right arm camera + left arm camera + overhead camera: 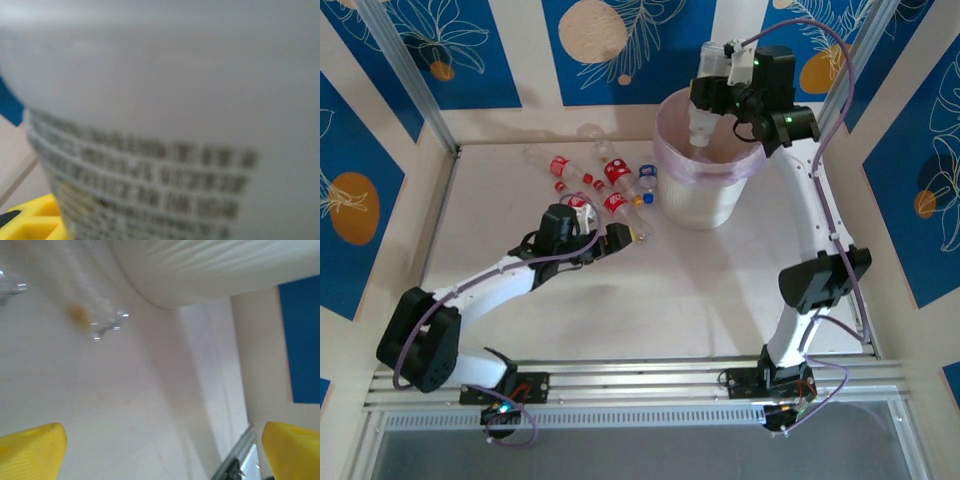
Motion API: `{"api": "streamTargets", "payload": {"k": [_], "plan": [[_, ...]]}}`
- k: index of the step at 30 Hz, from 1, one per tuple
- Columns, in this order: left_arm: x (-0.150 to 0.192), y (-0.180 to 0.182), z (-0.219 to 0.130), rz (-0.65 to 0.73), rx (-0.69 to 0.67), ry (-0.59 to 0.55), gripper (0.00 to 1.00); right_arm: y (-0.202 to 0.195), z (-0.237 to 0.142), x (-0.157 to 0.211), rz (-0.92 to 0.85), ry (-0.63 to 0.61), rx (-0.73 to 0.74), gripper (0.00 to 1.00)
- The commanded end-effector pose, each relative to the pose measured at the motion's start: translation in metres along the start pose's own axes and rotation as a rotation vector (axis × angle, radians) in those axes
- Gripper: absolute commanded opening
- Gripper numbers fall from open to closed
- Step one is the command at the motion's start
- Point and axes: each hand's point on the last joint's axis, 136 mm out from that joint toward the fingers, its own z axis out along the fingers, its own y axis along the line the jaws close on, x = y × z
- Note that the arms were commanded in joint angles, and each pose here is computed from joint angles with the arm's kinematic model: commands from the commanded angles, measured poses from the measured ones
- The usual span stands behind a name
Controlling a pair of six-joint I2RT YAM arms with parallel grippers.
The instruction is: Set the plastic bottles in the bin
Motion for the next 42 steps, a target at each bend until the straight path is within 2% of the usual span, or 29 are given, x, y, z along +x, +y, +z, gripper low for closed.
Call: {"api": "streamTargets", "payload": {"k": [1,7,20,23,27,31,35,42], "plan": [[-0.008,0.031,-0.004,-0.086,-0.128,-0.059,1.00,-0.020,0.013,0.007,-0.057,0.037,0.056,0.49],[-0.021,0.052,-0.017,-0.195,-0.141,-0.145,0.98,-0.045,0.047,0.054,-0.100,0.174,0.100,0.50],[-0.025,0.061,-0.025,-0.193,-0.181,-0.157,0.98,-0.063,0.083,0.136,-0.081,0.381,0.086,0.52],[-0.026,0.062,-0.025,-0.194,-0.184,-0.158,0.98,-0.065,0.088,0.148,-0.079,0.407,0.083,0.54],[-0.025,0.064,-0.025,-0.193,-0.188,-0.156,0.98,-0.068,0.092,0.161,-0.082,0.441,0.082,0.63],[-0.023,0.067,-0.025,-0.195,-0.196,-0.151,0.98,-0.066,0.089,0.157,-0.103,0.434,0.089,0.74],[-0.024,0.067,-0.023,-0.193,-0.198,-0.145,0.98,-0.061,0.080,0.134,-0.124,0.396,0.089,0.84],[-0.025,0.069,-0.021,-0.190,-0.200,-0.140,0.98,-0.049,0.049,0.075,-0.137,0.291,0.111,0.88]]}}
